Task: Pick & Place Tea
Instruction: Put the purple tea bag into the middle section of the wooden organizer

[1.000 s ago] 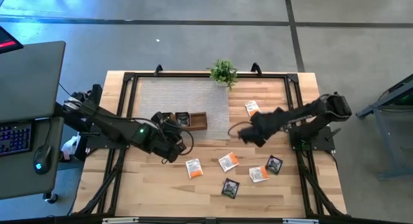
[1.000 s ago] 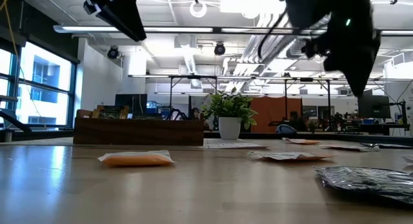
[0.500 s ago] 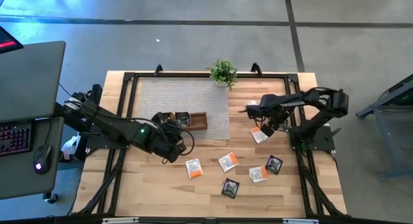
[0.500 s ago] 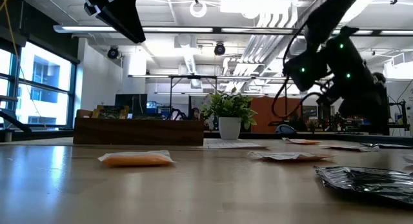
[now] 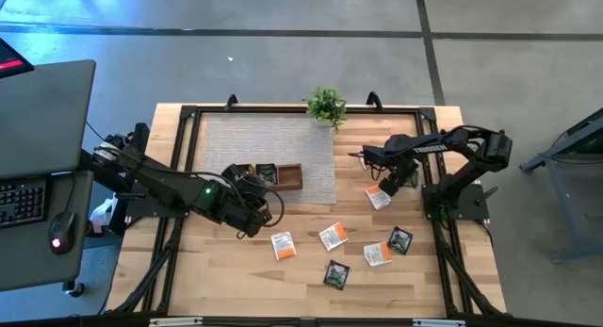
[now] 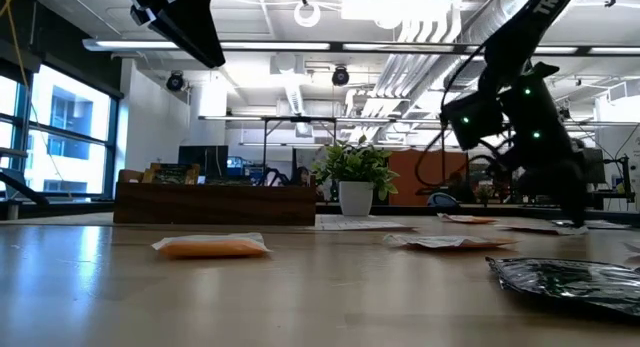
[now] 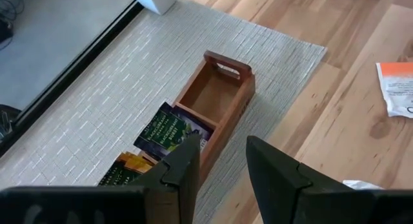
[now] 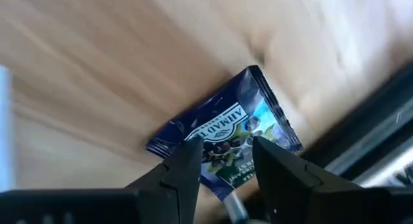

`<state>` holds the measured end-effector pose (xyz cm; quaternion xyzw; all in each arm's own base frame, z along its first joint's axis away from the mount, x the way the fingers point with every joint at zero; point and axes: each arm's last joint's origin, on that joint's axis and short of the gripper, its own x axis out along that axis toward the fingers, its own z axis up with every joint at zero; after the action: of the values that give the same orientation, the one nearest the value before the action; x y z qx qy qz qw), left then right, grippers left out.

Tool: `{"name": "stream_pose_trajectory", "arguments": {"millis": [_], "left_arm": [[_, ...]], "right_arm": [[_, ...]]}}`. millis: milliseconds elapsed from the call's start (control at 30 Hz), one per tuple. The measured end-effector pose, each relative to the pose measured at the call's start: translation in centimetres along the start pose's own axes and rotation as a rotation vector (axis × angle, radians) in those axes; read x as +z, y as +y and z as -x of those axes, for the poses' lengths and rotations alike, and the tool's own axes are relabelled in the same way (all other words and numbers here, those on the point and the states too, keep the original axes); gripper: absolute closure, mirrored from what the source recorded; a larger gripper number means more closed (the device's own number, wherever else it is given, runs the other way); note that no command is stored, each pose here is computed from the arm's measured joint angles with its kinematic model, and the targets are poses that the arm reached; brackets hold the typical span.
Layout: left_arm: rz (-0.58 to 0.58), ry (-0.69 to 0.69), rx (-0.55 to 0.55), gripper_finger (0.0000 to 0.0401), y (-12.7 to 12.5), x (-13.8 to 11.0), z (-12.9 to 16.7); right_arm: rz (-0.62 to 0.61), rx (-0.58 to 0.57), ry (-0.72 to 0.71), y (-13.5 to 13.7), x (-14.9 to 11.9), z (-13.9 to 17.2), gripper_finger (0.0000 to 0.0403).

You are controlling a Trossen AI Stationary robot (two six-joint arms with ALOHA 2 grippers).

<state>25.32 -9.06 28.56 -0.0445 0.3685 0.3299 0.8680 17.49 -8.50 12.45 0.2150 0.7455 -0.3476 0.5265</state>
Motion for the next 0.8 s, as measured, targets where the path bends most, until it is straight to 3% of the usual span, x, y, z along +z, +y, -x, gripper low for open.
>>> {"name": "stream_pose_trajectory", "arguments": {"millis": [133,300,467,600,800], "left_arm": [[-0.004,0.0,0.0,0.0277,0.0,0.0,0.0],[-0.005,0.001,0.001,0.0277,0.0,0.0,0.0],[-0.006,0.009,-0.004,0.0277,0.0,0.0,0.0],[-0.006,0.013,-0.007,0.0277,0.0,-0.1,0.0],[-0.005,0.013,-0.008,0.0277,0.0,-0.1,0.0]], "right_arm": [[0.063,0.031,-0.076,0.8,0.8,1.0,0.0269],[0.179,0.155,-0.144,2.6,1.3,2.1,0.0281],[0.319,0.226,-0.169,4.9,0.4,2.9,0.0301],[0.356,0.234,-0.209,6.7,-0.4,3.7,0.0315],[0.459,0.337,-0.325,10.3,-1.8,5.7,0.032]]}}
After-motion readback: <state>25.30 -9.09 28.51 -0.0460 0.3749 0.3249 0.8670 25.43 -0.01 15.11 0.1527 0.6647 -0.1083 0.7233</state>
